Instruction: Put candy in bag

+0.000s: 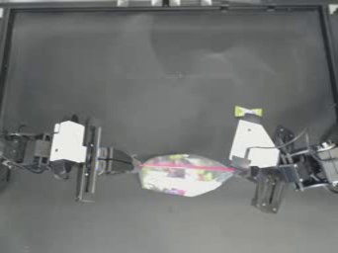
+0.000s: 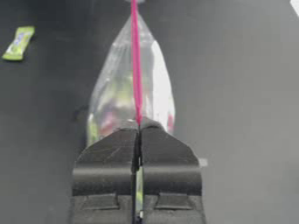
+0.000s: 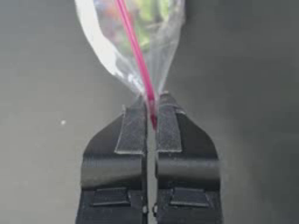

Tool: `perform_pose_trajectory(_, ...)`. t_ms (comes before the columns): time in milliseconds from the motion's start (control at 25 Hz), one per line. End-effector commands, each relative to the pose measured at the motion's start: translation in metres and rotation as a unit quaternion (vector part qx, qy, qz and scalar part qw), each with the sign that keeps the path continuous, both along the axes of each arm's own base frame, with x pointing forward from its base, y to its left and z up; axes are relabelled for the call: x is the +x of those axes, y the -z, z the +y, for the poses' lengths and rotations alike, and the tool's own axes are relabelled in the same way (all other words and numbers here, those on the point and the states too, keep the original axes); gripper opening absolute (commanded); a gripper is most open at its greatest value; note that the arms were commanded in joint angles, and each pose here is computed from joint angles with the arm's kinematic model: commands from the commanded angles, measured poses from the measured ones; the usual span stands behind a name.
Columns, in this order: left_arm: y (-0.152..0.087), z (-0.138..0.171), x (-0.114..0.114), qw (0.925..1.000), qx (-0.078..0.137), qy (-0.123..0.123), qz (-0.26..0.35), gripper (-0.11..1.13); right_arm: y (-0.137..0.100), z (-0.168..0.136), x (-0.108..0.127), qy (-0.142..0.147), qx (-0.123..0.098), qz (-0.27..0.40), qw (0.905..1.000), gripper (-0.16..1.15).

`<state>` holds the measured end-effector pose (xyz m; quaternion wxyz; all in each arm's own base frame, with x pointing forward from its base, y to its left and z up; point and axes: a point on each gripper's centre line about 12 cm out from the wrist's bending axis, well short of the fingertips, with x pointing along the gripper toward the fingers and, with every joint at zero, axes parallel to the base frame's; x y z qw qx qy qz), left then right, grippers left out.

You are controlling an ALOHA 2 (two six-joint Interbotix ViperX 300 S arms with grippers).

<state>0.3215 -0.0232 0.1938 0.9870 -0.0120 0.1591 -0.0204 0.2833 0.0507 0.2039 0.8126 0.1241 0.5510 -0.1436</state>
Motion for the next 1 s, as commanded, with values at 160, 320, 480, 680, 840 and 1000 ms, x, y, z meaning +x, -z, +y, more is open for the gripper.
perform_pose_trajectory(160,-0.006,-0.001,0.0,0.9999,0.001,0.002,-0.011,0.06,-0.008,0.002,-0.009,0.01,0.005,-0.001,0.9999,0.09)
perform_pose_trajectory(320,-0.008,-0.001,0.001,0.9999,0.0,0.002,-0.013,0.06,-0.015,0.002,-0.007,0.006,0.0,-0.013,0.9999,0.09)
perform_pose_trajectory(480,-0.01,-0.001,0.002,0.9999,0.0,0.001,-0.016,0.06,-0.026,-0.001,0.002,-0.005,-0.022,-0.037,0.9991,0.09)
perform_pose_trajectory(680,-0.015,0.004,0.003,0.9998,0.004,-0.004,-0.021,0.06,-0.04,-0.006,0.011,-0.019,-0.051,-0.064,0.9964,0.09)
perform_pose_trajectory(840,-0.022,0.008,0.001,0.9995,0.015,-0.007,-0.026,0.06,-0.049,-0.011,0.016,-0.022,-0.067,-0.079,0.9944,0.09)
perform_pose_trajectory(1000,-0.03,0.014,-0.003,0.9992,0.022,-0.013,-0.029,0.06,-0.054,-0.017,0.021,-0.019,-0.075,-0.091,0.9928,0.09)
